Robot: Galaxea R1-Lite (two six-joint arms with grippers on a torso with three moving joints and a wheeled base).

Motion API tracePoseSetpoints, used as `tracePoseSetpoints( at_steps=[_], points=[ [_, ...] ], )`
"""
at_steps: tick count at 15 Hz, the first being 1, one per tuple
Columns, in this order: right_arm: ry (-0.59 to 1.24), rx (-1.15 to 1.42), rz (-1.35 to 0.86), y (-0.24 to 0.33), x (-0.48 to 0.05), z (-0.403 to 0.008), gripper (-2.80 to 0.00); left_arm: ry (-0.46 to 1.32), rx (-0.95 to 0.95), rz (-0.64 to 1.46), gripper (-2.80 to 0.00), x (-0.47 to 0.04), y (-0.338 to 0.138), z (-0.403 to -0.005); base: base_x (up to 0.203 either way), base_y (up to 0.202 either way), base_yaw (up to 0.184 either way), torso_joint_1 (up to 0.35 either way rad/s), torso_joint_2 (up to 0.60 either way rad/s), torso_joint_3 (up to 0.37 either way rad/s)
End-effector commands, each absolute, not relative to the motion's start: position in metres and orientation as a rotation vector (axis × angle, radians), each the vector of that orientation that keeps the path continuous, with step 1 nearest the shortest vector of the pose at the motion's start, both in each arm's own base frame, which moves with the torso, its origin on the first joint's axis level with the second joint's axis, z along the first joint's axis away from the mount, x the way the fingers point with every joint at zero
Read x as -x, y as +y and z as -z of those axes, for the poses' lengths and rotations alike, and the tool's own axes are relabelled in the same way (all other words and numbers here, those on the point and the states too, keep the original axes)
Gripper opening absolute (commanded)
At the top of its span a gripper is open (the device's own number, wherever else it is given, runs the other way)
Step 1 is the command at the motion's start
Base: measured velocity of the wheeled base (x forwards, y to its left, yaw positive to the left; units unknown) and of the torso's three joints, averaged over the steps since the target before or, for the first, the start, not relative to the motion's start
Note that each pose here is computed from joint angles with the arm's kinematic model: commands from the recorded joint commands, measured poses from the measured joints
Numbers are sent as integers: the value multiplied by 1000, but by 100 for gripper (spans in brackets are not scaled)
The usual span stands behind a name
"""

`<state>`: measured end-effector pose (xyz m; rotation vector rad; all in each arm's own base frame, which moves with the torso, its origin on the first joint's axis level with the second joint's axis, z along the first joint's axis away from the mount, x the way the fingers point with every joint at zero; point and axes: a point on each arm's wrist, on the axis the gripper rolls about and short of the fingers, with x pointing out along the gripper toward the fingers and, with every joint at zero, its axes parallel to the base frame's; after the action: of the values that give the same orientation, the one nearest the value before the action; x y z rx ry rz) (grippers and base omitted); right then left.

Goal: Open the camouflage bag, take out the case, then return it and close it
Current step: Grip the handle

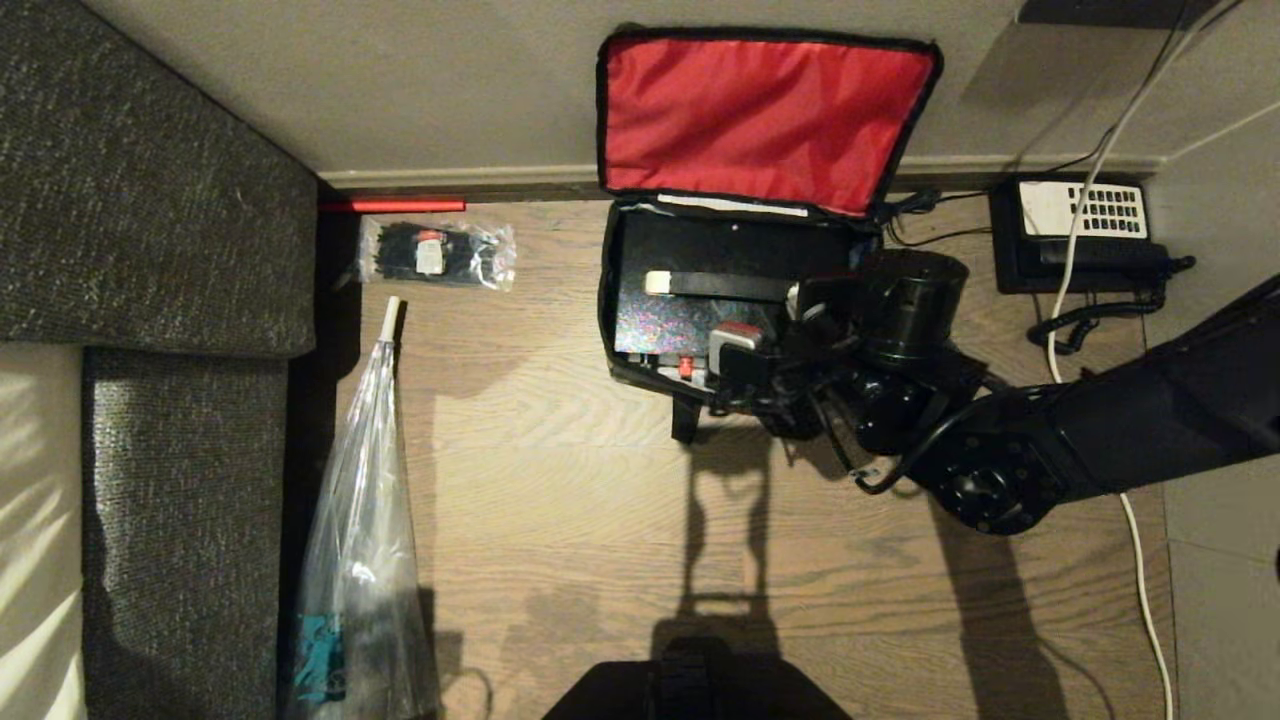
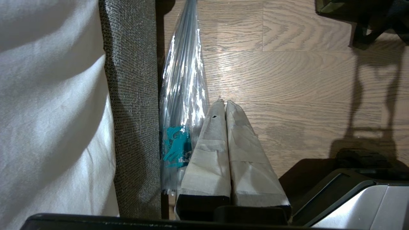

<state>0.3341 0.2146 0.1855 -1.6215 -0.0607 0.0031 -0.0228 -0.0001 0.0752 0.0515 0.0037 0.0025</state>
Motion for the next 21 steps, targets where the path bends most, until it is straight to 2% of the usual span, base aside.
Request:
tracePoseSetpoints(
  at_steps=[1,3,8,12,16,21],
  points=[
    [62,1657,75,235,-339,-176,0,5,-51,-3,-280,23,0,-74,0,0,0,0,0,0],
    [150,1642,97,252,-338,-173,0,5,-51,-3,-280,23,0,-74,0,0,0,0,0,0],
    [260,1283,240,279,-339,-163,0,5,-52,-3,-280,23,0,-74,0,0,0,0,0,0],
    [257,1129,271,280,-346,-154,0,5,-52,-3,-280,23,0,-74,0,0,0,0,0,0],
    [134,1138,128,274,-342,-158,0,4,-52,-3,-280,23,0,-74,0,0,0,0,0,0],
    [75,1234,92,269,-338,-177,0,5,-52,-3,-280,23,0,-74,0,0,0,0,0,0]
  ],
)
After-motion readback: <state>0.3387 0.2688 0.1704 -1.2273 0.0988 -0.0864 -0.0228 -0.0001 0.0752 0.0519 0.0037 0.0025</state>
